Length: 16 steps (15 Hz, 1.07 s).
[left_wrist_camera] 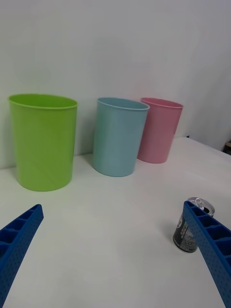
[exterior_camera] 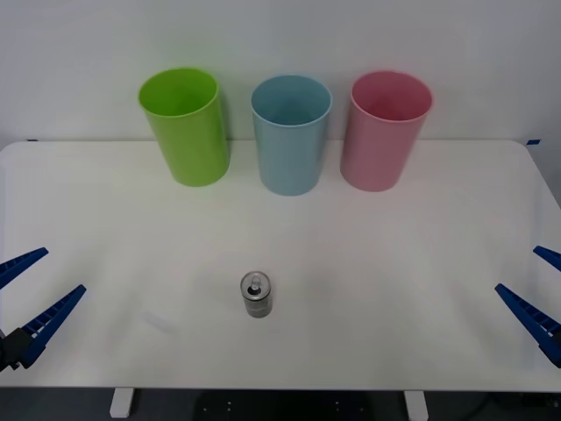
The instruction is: Grasp the object on the table and drop it into the matching bin: aluminum can to the light blue bin, PET bottle to the pink bin.
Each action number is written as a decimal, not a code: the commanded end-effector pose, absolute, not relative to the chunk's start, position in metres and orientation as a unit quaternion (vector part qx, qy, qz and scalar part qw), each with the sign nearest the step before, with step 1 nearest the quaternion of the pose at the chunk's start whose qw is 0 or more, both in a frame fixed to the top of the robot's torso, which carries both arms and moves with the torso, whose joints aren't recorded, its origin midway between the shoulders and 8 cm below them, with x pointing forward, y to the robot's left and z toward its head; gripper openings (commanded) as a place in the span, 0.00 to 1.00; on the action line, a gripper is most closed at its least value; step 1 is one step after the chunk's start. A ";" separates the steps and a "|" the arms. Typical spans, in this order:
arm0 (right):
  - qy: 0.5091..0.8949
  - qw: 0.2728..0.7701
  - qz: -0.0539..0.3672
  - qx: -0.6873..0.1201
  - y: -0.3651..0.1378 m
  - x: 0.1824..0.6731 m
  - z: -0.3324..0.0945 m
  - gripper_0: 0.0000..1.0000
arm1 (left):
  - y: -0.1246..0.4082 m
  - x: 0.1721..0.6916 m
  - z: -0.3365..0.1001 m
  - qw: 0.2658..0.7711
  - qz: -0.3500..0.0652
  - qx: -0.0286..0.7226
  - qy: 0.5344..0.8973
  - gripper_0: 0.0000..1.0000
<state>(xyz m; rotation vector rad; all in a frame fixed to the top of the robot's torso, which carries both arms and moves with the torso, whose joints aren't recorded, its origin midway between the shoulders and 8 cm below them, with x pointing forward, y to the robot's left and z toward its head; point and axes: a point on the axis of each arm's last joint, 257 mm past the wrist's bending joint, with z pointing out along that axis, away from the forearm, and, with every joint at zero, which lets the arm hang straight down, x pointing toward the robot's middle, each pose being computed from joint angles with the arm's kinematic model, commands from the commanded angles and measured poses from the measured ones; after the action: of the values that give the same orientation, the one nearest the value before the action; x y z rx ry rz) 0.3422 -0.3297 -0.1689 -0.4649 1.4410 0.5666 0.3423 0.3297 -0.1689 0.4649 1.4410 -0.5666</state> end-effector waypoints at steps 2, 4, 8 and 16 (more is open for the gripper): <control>0.656 0.683 0.252 -0.197 -0.332 0.338 -0.182 1.00 | 0.330 0.342 -0.169 0.691 -0.253 0.208 0.645 1.00; 0.660 0.679 0.251 -0.203 -0.332 0.336 -0.182 1.00 | 0.330 0.342 -0.169 0.691 -0.253 0.208 0.645 1.00; 0.666 0.668 0.254 -0.213 -0.327 0.334 -0.189 1.00 | 0.330 0.342 -0.169 0.691 -0.253 0.208 0.645 1.00; 0.653 0.644 0.283 -0.280 -0.281 0.326 -0.205 1.00 | 0.330 0.342 -0.169 0.691 -0.253 0.208 0.645 1.00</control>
<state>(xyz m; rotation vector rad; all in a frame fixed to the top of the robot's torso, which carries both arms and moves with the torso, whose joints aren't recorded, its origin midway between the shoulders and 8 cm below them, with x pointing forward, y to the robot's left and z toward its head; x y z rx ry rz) 0.3271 -0.2873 -0.2037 -0.6163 1.4929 0.6366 0.3423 0.3297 -0.1689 0.4648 1.4410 -0.5666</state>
